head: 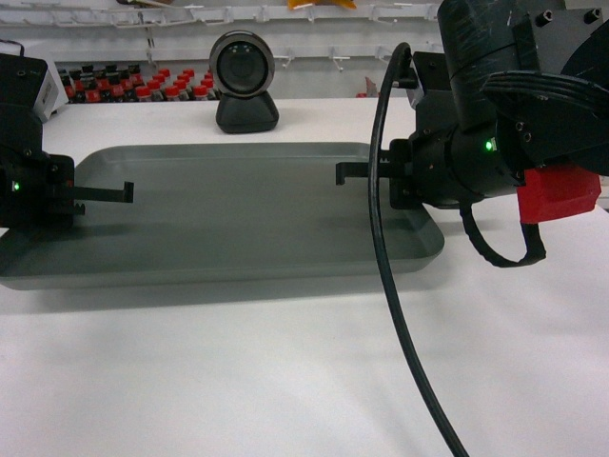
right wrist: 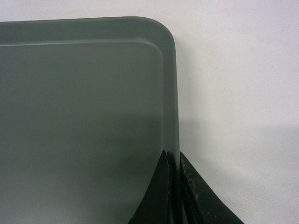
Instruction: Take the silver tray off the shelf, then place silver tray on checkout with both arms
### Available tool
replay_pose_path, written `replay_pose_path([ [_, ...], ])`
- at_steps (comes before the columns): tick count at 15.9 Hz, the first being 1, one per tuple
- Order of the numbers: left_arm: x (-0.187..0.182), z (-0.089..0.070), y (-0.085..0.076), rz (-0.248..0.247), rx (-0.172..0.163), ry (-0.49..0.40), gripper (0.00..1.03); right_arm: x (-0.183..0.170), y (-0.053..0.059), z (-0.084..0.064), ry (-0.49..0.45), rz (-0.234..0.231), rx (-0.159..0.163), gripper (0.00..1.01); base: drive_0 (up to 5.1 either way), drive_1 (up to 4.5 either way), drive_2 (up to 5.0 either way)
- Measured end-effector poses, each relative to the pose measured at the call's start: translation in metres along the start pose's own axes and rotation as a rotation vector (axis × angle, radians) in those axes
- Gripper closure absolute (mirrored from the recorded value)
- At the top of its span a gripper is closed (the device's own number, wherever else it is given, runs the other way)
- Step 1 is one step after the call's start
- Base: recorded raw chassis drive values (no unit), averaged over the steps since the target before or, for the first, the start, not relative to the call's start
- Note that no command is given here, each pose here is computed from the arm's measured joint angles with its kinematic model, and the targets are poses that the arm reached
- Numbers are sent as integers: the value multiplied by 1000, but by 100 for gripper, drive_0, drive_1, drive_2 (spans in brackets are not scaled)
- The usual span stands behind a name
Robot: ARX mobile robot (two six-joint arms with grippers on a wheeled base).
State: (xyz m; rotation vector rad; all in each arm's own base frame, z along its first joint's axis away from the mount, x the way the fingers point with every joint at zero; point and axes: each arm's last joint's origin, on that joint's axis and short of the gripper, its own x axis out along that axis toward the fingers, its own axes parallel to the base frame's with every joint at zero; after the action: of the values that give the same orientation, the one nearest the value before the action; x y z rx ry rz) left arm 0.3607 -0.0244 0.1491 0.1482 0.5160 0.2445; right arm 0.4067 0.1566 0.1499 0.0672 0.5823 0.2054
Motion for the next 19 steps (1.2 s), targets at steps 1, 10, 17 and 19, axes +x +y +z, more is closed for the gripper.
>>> replay_pose_path([
  [1,0,0,0,0,0,1,99,0,0,0,1,0,-1,99,0,0,0],
  [10,9,-9,-1,14,5,32,91,2,4,-3,31,-25,-37,99,0,0,0],
  [17,-26,33,3,-107,-136,-181,5,-15,-6,14,-53,-7,10,3,0,0,0],
  [19,-53,51,14,-138,-210,-267,5,-40,-10,36,-160,9,46,3,0,0,0],
])
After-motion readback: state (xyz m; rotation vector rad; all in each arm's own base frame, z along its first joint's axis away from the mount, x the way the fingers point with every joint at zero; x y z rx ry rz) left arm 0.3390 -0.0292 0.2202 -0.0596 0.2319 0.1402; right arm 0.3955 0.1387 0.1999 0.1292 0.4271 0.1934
